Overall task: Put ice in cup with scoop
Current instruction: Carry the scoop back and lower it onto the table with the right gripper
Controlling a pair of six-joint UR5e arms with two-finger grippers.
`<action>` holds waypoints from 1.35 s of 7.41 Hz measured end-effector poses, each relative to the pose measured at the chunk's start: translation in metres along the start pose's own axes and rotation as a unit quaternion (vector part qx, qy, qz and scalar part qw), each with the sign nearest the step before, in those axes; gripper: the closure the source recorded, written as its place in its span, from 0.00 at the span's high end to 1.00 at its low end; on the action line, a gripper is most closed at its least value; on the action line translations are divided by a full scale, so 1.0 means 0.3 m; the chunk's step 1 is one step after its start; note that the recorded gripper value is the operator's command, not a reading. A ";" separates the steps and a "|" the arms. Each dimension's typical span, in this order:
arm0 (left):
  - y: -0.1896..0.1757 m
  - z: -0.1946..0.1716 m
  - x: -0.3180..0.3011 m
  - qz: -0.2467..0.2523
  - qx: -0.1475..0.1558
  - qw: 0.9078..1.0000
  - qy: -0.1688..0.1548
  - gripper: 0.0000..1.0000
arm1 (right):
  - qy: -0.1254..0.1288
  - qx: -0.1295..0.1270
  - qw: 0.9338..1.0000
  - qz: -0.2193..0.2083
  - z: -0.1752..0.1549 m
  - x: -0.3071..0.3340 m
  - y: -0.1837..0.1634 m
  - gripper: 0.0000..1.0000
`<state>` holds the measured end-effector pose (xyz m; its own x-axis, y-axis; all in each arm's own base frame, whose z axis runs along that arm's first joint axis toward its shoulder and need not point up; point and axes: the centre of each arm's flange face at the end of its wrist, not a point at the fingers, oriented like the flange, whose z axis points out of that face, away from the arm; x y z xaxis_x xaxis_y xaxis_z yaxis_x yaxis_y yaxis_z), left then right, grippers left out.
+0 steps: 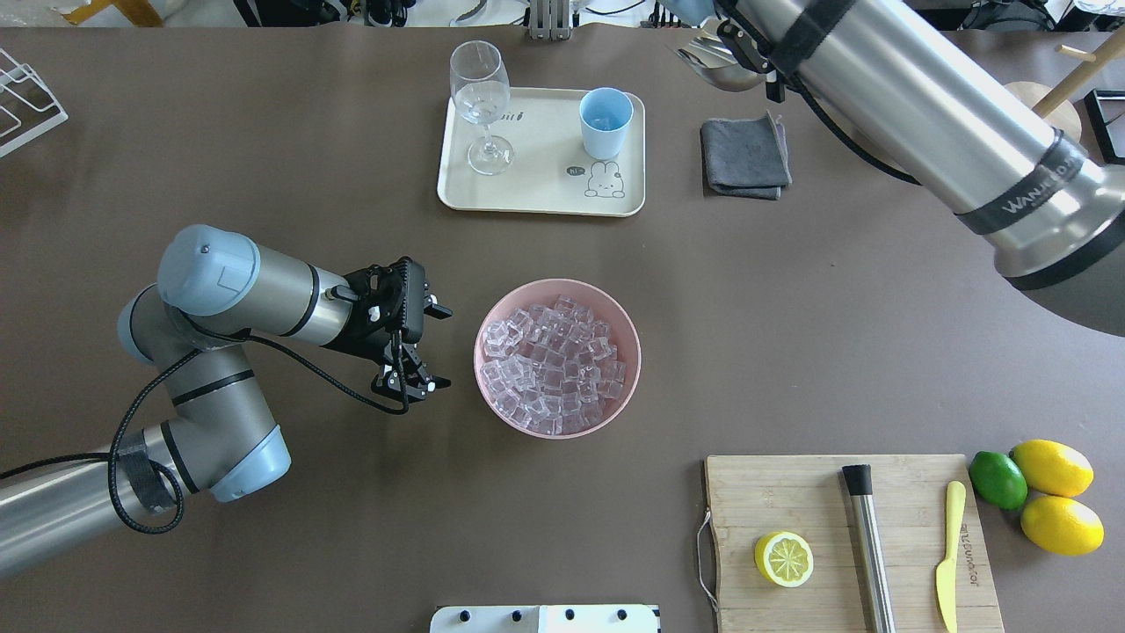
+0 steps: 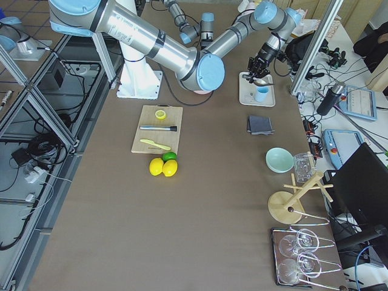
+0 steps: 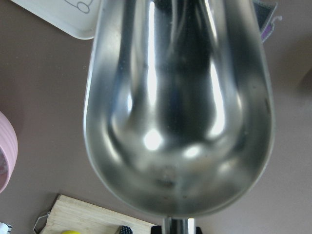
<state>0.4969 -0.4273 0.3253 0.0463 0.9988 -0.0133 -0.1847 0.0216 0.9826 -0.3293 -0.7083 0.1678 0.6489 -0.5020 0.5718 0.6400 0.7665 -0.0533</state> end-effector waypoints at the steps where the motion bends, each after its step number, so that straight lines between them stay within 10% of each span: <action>1: -0.002 -0.006 0.003 0.000 0.000 1.000 0.000 0.97 | 0.000 0.009 1.000 0.006 0.041 0.060 0.098 0.00; 6: 0.010 -0.090 0.054 -0.007 -0.017 1.000 0.000 0.97 | 0.003 0.053 0.993 0.103 0.461 0.305 0.660 0.00; 10: 0.020 -0.063 0.077 -0.006 -0.022 1.000 0.007 0.97 | -0.069 0.140 0.952 0.264 0.815 0.405 0.758 0.00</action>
<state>0.4782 -0.4034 0.3275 0.0340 0.9990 -0.0274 -0.2266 0.0344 0.9734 -0.2056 -0.4970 0.4255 0.7774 0.0263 0.6285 0.0920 0.9836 -0.1549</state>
